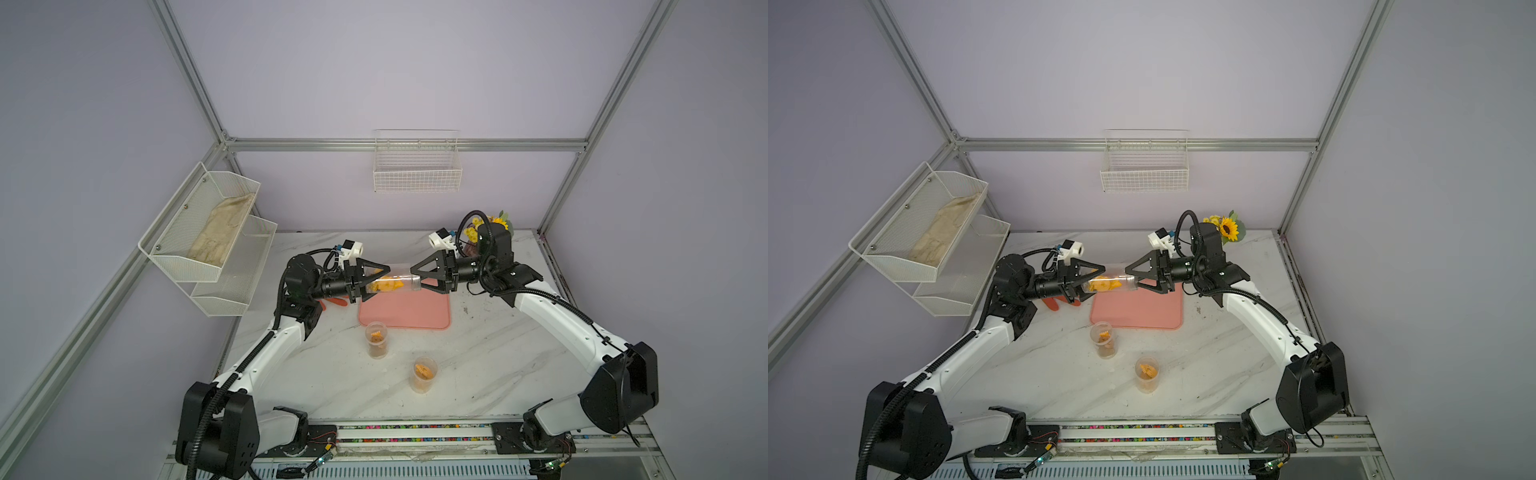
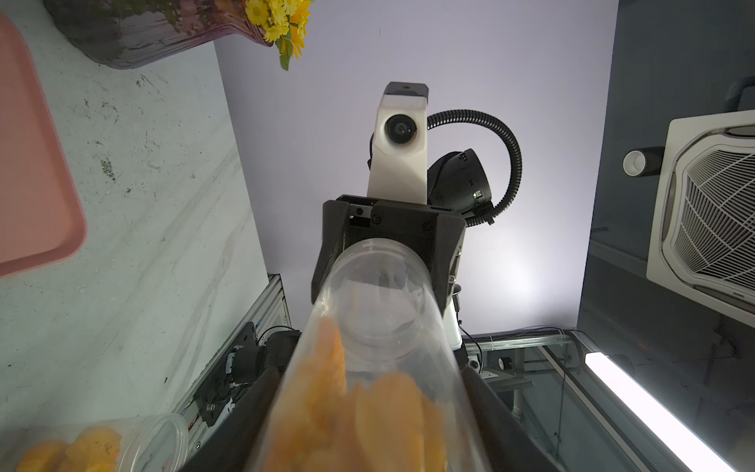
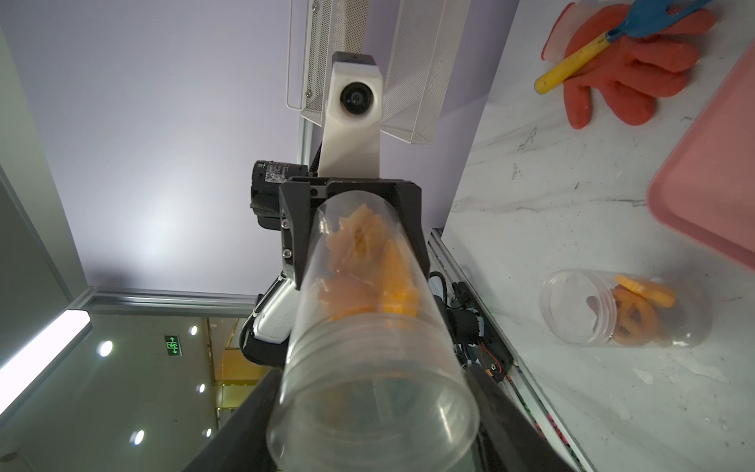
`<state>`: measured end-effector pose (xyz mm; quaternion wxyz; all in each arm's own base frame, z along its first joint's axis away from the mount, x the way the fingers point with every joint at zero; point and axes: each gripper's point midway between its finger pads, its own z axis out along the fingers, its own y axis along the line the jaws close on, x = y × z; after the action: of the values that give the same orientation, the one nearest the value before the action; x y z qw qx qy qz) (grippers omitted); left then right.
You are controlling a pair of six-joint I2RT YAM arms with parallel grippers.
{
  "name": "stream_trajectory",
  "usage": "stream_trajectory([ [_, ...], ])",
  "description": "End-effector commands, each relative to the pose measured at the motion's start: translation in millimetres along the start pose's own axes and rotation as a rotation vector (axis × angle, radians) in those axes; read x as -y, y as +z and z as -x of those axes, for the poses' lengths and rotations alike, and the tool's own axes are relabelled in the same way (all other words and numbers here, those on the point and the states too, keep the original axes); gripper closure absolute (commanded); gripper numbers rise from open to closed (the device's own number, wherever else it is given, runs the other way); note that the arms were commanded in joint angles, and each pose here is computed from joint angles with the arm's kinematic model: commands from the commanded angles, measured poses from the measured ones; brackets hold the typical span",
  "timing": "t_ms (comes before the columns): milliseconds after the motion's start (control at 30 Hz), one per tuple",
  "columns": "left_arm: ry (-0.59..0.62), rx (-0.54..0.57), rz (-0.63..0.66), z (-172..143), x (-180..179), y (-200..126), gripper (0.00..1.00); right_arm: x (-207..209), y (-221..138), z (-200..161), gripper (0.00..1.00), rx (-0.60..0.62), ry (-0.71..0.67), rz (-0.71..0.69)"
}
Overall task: Pour the cookies out of the jar
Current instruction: Unscrew the lid from the jar.
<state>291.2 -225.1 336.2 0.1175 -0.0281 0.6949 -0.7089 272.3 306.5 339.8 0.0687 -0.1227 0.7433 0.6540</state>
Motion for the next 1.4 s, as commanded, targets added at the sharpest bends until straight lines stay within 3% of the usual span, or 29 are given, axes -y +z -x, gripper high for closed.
stream_trajectory([
  [0, 0.005, 0.052, -0.004, 12.3, 0.1, -8.6, 0.41, -15.2, -20.9, 8.2, 0.39, 0.075, -0.169, -0.02],
  [367, -0.002, 0.045, 0.008, 14.7, -2.6, -6.8, 0.41, -4.5, -26.4, 16.0, 0.4, 0.14, -0.55, -0.128],
  [633, -0.005, 0.041, 0.019, 13.8, -6.0, -7.1, 0.41, -3.9, -33.7, 6.7, 0.4, 0.166, -0.938, -0.183],
  [900, -0.007, 0.04, 0.02, 14.4, -7.0, -6.5, 0.41, 2.0, -38.8, 10.4, 0.41, 0.192, -1.186, -0.269],
  [1133, -0.011, 0.042, 0.023, 15.8, -9.1, -6.3, 0.41, 4.4, -54.3, 15.8, 0.41, 0.25, -1.433, -0.431],
  [1367, -0.015, 0.043, 0.023, 18.2, -10.0, -5.3, 0.41, 6.7, -65.5, 12.5, 0.4, 0.24, -1.544, -0.535],
])
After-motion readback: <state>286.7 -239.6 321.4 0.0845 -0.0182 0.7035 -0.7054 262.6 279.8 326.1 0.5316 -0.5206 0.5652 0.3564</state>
